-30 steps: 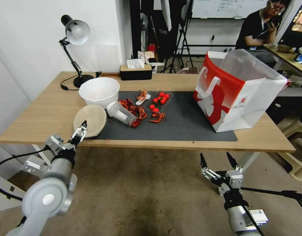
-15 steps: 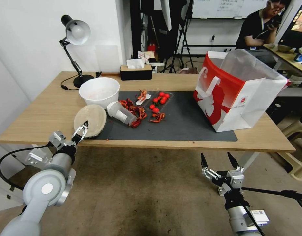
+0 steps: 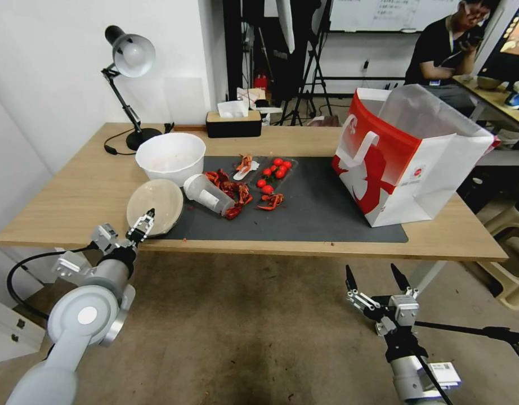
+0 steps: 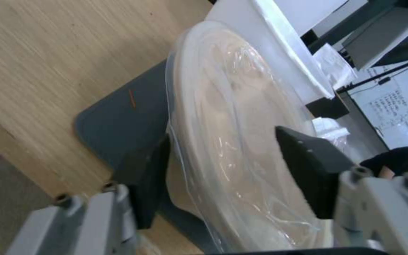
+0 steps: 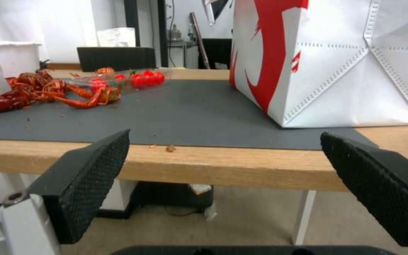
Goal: Pick up the trash from the table and place it into the takeout bag.
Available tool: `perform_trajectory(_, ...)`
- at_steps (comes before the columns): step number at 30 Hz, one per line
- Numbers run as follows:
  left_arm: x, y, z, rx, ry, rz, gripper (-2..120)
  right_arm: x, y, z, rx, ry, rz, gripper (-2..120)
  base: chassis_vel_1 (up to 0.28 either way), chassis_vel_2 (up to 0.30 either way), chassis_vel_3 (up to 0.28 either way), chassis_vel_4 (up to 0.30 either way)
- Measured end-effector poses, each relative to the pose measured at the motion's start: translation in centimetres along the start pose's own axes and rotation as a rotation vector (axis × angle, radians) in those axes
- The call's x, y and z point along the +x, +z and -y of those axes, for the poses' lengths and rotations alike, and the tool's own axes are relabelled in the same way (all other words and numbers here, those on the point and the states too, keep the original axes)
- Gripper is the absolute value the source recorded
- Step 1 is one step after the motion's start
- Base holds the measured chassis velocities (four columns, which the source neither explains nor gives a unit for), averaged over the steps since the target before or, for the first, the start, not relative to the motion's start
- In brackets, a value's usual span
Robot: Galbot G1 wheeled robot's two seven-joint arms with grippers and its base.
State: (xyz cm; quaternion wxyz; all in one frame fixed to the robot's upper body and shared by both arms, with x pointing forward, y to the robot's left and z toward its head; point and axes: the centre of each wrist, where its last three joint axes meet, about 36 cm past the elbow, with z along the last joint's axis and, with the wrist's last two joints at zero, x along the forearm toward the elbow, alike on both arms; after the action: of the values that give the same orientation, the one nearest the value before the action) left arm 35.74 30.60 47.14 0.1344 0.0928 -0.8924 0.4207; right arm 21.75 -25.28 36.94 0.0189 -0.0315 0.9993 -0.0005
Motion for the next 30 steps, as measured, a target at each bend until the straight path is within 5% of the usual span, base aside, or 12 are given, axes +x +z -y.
perform_trajectory(16,0.0,-0.7,-0.5,0.030,-0.017,0.015,7,0.0,-0.1,-0.1,0.003,0.000,0.002,100,0.000,0.000,0.000,0.000)
perform_trajectory(24,0.8,-1.3,-1.0,0.035,-0.015,0.035,4,-0.1,-0.2,-0.2,0.004,-0.004,0.002,100,0.000,0.000,0.000,0.000)
perform_trajectory(30,2.3,-1.5,-1.1,-0.032,0.062,0.138,4,-0.1,-0.2,-0.3,0.003,-0.008,0.001,100,0.000,0.000,0.000,0.000)
